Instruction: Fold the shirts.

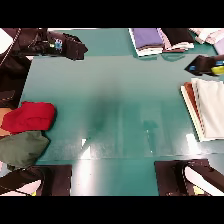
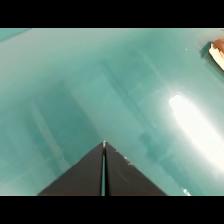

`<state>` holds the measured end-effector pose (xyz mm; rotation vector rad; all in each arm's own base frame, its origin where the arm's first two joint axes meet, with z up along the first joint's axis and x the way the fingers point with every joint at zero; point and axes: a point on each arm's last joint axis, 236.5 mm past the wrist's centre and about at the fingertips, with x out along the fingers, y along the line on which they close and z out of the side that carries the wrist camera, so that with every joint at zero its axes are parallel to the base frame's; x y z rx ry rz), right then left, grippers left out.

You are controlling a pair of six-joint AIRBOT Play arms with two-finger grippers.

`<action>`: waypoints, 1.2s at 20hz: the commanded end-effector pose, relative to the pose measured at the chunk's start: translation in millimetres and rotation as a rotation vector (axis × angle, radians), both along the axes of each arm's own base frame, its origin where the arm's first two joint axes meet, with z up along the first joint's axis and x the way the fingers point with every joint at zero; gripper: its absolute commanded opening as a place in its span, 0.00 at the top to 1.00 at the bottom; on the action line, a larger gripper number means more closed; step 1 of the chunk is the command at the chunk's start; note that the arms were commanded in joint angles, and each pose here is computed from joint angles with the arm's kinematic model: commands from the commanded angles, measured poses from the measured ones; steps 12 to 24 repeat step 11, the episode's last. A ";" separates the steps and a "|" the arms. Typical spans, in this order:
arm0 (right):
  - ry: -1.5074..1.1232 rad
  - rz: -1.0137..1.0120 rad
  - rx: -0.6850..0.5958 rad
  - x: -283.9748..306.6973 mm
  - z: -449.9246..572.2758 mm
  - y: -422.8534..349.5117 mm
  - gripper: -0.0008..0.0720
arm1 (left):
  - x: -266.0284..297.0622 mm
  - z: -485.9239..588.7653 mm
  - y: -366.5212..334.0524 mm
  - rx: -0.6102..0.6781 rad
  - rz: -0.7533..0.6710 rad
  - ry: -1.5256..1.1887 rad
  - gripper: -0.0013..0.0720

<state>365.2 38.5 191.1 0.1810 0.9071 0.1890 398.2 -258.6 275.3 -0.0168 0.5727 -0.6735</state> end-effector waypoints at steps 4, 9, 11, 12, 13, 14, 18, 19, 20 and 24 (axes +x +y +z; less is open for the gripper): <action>-0.092 0.231 0.017 -1.4 8.0 91.6 0.96 | 5.9 10.5 -1.3 -0.029 0.013 -0.040 0.94; -0.072 0.247 0.015 -6.7 4.8 95.4 0.96 | 5.9 10.6 -1.3 -0.029 0.013 -0.040 0.94; -0.065 0.250 0.015 -8.1 3.8 95.5 0.96 | 5.8 10.5 -1.3 -0.029 0.012 -0.040 0.94; -0.065 0.250 0.015 -8.1 3.8 95.5 0.96 | 5.8 10.5 -1.3 -0.029 0.012 -0.040 0.94; -0.065 0.250 0.015 -8.1 3.8 95.5 0.96 | 5.8 10.5 -1.3 -0.029 0.012 -0.040 0.94; -0.065 0.250 0.015 -8.1 3.8 95.5 0.96 | 5.8 10.5 -1.3 -0.029 0.012 -0.040 0.94; -0.065 0.250 0.015 -8.1 3.8 95.5 0.96 | 5.8 10.5 -1.3 -0.029 0.012 -0.040 0.94; -0.065 0.250 0.015 -8.1 3.8 95.5 0.96 | 5.8 10.5 -1.3 -0.029 0.012 -0.040 0.94; -0.065 0.250 0.015 -8.1 3.8 95.5 0.96 | 5.8 10.5 -1.3 -0.029 0.012 -0.040 0.94; -0.065 0.250 0.015 -8.1 3.8 95.5 0.96 | 5.8 10.5 -1.3 -0.029 0.012 -0.040 0.94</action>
